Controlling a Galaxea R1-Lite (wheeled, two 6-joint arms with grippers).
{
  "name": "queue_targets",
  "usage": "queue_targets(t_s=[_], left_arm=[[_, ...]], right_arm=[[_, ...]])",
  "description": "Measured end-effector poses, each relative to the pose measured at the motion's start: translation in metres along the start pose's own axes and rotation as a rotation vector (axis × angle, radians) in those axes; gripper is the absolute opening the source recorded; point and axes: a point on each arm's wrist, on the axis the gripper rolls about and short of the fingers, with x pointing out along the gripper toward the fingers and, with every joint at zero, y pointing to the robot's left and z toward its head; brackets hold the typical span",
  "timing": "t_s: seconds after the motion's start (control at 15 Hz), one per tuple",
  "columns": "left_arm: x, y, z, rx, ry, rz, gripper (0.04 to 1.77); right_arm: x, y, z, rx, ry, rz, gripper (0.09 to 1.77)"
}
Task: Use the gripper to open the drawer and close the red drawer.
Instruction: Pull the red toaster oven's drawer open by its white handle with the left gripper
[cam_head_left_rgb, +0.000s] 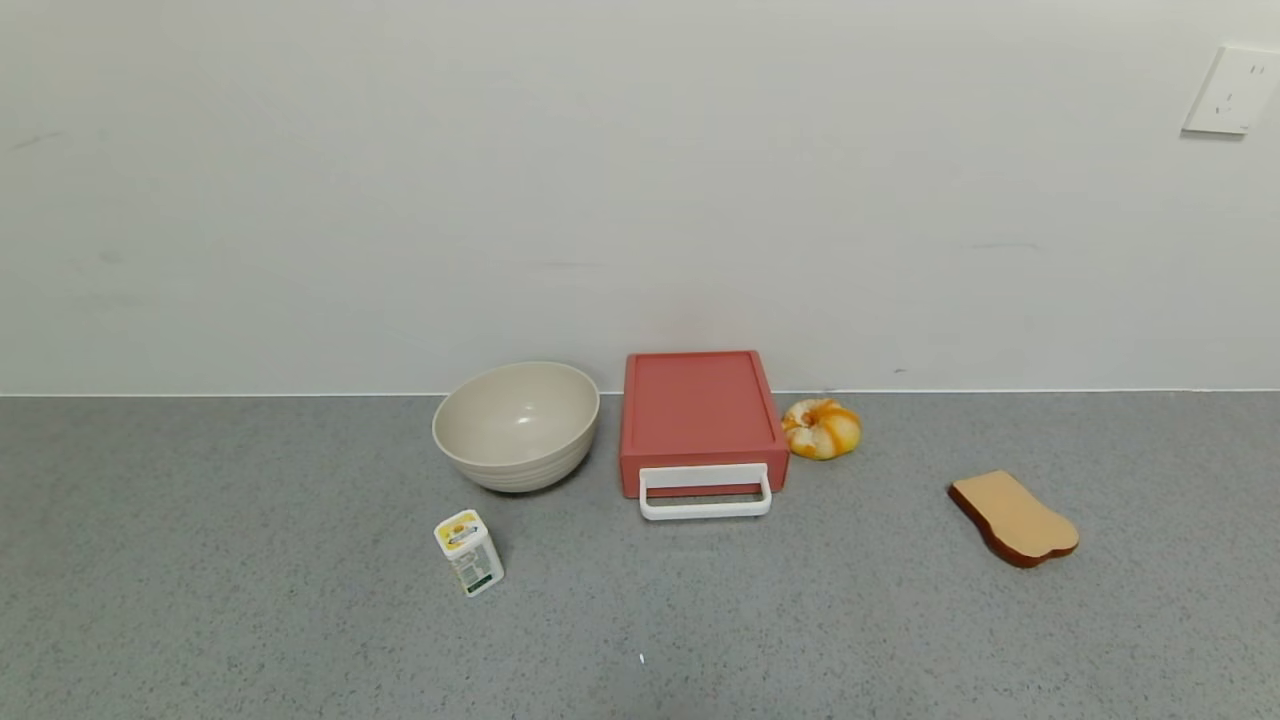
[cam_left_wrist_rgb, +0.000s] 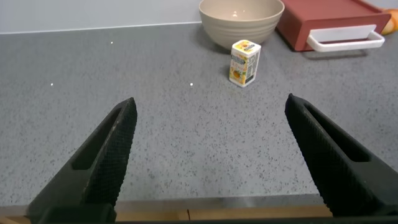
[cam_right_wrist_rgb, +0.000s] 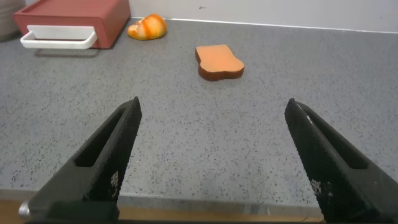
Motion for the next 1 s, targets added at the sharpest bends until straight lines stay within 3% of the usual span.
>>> queue_targets(t_s=[0.47, 0.8, 1.0], left_arm=[[-0.012, 0.000, 0.037, -0.001, 0.004, -0.030, 1.72], [0.003, 0.000, 0.088, 0.001, 0.056, -0.042, 1.72], [0.029, 0.000, 0.126, 0.006, 0.118, -0.094, 1.72]], right_arm=[[0.000, 0.000, 0.000, 0.000, 0.000, 0.000, 1.70], [0.000, 0.000, 0.000, 0.000, 0.000, 0.000, 1.70], [0.000, 0.000, 0.000, 0.000, 0.000, 0.000, 1.70]])
